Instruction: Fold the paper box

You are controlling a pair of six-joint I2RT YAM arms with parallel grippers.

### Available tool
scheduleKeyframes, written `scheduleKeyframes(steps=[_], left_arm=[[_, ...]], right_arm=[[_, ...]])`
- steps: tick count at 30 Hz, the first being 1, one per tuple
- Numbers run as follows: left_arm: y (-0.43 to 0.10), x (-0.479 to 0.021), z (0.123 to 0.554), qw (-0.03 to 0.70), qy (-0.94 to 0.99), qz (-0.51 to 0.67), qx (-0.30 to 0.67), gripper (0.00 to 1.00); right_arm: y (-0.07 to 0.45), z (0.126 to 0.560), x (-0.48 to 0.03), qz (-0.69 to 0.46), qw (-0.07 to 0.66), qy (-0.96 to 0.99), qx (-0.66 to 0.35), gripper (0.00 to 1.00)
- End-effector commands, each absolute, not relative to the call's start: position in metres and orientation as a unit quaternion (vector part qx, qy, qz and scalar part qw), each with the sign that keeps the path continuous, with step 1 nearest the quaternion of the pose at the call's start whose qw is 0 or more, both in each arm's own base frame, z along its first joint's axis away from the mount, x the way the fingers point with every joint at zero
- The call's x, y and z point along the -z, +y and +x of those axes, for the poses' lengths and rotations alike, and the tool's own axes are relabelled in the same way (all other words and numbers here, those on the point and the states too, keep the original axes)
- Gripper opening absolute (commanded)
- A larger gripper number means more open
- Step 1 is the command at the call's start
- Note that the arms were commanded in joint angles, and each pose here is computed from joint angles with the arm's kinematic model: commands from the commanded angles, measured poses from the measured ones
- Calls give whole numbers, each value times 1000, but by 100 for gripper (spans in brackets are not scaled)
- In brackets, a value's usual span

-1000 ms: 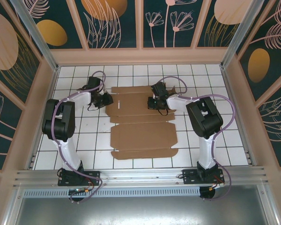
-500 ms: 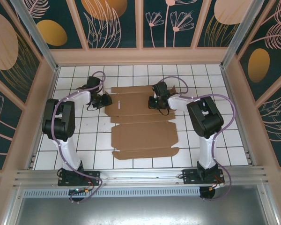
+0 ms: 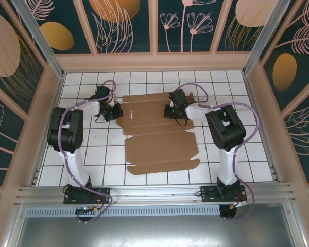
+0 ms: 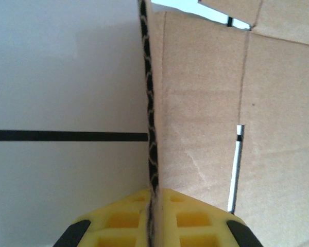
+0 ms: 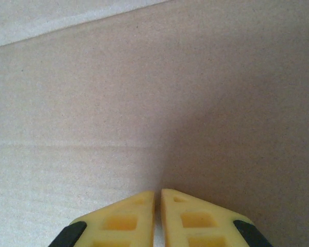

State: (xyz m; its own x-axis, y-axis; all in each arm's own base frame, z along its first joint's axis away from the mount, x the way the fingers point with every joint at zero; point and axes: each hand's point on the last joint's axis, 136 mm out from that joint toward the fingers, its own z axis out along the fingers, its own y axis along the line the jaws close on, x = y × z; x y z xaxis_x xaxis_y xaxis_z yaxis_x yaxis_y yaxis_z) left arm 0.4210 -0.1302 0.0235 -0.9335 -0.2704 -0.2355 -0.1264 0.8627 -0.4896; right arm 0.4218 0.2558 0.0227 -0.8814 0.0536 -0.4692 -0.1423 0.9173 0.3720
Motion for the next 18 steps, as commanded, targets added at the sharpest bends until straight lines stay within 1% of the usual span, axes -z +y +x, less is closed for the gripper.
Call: scheduleKeyframes(steps=[1,7,9,12,14,18], left_arm=[[-159,-61,423,166,925,-99,328,7],[-177,-81,422,172,912,-89,363,7],[-183,-85,421,171,908,-85,372,10],[-196,-85,420,165,904,-80,386,25],[-206,-81,420,159,905,-73,389,37],[-223,-71,422,150,908,-62,386,51]], right_arm=[[243,392,26,-21,178,969,-171,13],[241,391,30,-19,174,970,-167,13],[242,390,31,-20,172,971,-167,13],[242,390,33,-19,170,971,-166,13],[242,389,33,-18,170,972,-164,13],[241,389,31,-18,170,972,-163,13]])
